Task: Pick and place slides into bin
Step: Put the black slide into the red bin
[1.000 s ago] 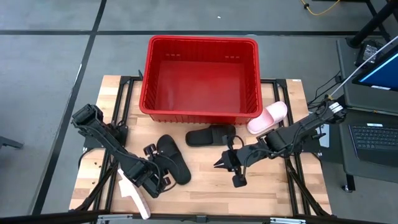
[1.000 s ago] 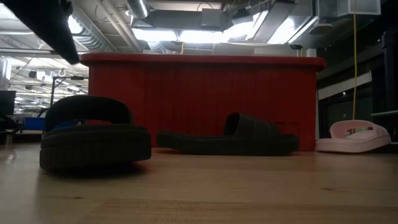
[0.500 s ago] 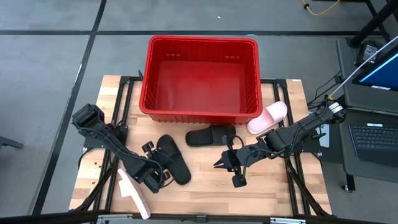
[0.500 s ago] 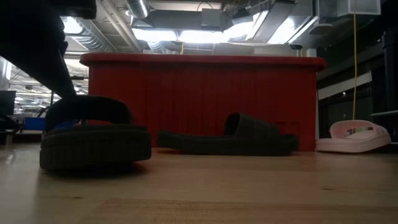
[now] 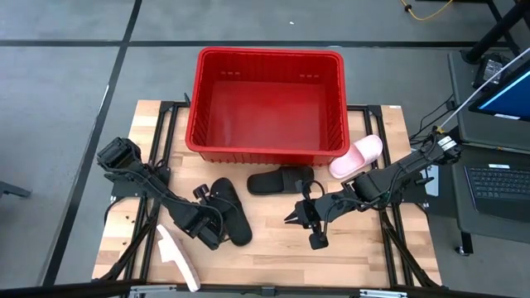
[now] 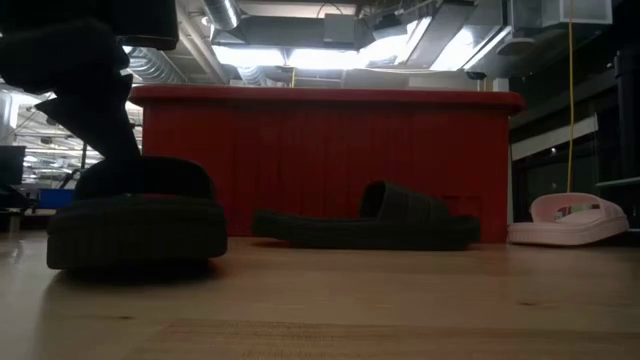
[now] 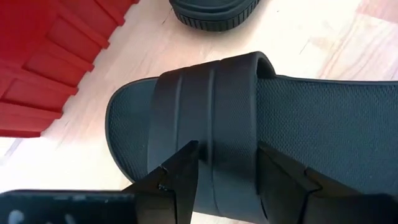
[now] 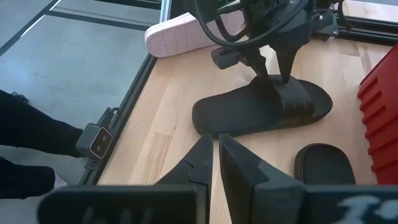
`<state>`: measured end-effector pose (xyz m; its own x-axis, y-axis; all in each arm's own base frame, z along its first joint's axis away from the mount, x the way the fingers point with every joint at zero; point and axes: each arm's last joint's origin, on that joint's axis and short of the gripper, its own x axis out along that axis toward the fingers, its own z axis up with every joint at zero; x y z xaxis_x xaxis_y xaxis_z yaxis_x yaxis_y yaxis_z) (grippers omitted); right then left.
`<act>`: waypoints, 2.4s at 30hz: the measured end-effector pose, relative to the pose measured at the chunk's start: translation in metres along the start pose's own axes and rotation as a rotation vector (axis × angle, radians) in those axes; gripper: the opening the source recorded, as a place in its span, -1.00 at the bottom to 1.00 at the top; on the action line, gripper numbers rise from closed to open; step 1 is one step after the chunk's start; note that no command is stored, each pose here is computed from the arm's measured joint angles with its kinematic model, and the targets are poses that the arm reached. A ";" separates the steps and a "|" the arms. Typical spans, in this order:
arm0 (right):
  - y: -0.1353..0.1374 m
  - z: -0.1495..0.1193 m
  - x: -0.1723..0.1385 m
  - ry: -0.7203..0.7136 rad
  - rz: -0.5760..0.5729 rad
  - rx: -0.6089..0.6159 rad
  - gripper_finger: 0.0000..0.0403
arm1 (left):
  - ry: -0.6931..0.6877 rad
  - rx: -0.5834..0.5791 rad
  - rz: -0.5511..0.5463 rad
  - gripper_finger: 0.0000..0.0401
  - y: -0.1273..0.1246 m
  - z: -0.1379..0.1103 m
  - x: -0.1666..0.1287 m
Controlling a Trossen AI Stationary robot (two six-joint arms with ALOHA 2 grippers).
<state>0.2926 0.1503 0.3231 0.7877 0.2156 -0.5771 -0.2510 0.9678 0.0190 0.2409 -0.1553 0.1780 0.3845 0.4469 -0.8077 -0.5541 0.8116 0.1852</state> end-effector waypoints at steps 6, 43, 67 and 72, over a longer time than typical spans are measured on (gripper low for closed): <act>0.000 0.000 0.000 0.000 0.000 0.000 -0.84 | 0.003 0.007 -0.004 -0.45 0.000 0.000 0.000; 0.003 0.000 0.000 0.011 0.099 0.029 -0.85 | -0.294 0.141 -0.159 -0.98 -0.029 0.074 -0.098; -0.003 0.045 -0.054 -0.177 -0.244 -0.170 -0.98 | -0.563 0.351 0.111 -0.98 0.020 0.156 -0.162; -0.010 0.044 -0.085 -0.197 -0.239 -0.127 -0.96 | -0.567 0.362 0.179 -0.98 0.046 0.171 -0.164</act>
<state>0.2529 0.1281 0.4081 0.9231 0.0171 -0.3841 -0.1042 0.9728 -0.2070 0.2788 -0.1264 0.4149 0.6911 0.6332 -0.3484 -0.4019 0.7374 0.5428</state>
